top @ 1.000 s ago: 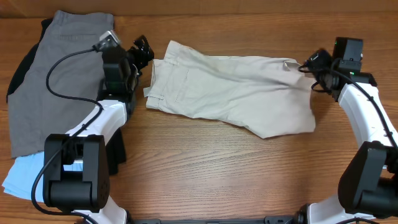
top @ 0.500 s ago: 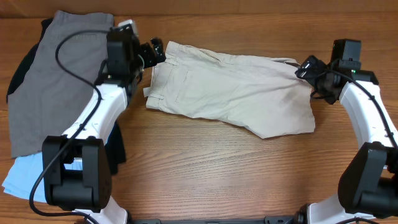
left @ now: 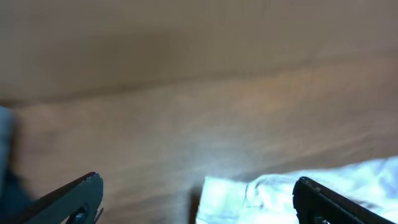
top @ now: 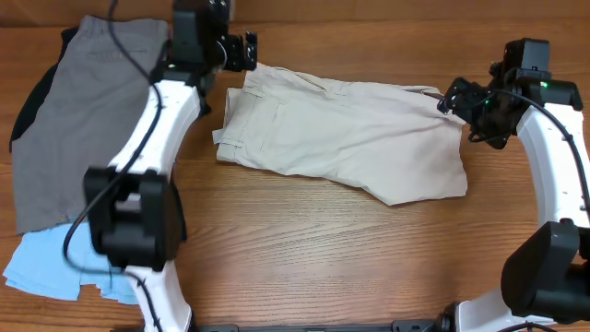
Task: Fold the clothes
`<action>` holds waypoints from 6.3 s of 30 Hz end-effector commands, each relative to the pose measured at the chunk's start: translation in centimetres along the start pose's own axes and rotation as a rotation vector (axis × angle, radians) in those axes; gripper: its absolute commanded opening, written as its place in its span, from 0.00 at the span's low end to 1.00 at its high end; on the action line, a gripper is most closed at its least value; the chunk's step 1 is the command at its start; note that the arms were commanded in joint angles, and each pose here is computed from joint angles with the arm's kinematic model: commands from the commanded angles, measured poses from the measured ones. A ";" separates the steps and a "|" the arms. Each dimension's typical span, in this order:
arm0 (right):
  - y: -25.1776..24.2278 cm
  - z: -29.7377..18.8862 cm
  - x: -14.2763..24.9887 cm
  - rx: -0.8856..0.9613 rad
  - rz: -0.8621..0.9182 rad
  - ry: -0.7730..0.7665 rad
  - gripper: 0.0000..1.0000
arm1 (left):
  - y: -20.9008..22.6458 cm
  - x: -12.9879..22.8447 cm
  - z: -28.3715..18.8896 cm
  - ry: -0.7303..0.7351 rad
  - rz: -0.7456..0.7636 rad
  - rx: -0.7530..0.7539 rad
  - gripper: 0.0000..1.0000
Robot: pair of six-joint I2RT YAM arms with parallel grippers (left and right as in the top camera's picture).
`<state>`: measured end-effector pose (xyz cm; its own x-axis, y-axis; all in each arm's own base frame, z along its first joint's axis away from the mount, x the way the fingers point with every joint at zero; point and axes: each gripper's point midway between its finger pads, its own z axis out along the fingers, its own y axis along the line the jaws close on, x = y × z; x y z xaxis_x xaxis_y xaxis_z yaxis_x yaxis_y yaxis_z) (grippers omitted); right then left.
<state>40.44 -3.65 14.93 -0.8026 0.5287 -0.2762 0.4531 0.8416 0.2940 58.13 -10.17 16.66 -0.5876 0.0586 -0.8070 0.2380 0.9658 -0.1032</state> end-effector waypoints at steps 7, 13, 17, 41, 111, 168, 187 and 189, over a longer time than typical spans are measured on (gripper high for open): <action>0.4 -0.7 -0.4 -0.011 -0.028 -0.011 1.00 | -2.0 5.1 6.5 0.095 0.013 0.192 0.93; 0.4 -0.7 -0.4 -0.011 -0.029 -0.012 1.00 | -1.9 5.8 7.1 0.106 0.011 0.195 0.74; 0.5 -0.7 -0.5 -0.013 -0.029 -0.015 1.00 | -2.1 5.7 7.0 0.100 0.011 0.207 0.25; 0.4 -0.7 -0.4 -0.012 -0.029 -0.013 1.00 | 2.6 -2.4 -8.2 0.074 -0.155 -0.024 0.04; 6.4 4.5 -5.6 -0.109 0.238 -0.086 0.04 | 2.1 1.4 -19.8 0.274 -0.263 -0.173 0.04; 1.2 -18.6 13.0 -0.033 0.027 0.101 0.04 | -5.8 18.7 -33.2 0.750 -0.378 -0.075 0.08; 1.1 -18.3 12.9 -0.025 0.027 0.109 0.04 | -15.7 32.0 -25.9 0.878 -0.133 0.172 0.33; 1.1 -18.3 12.9 -0.026 0.027 0.108 0.04 | -15.9 32.5 -25.8 0.904 -0.215 0.136 0.31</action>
<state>23.42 2.26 28.36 -0.8290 0.5374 -0.1546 0.4696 0.8191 0.3294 15.89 -16.77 7.72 -0.9714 0.2236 -0.0799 0.2373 0.9264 -0.2923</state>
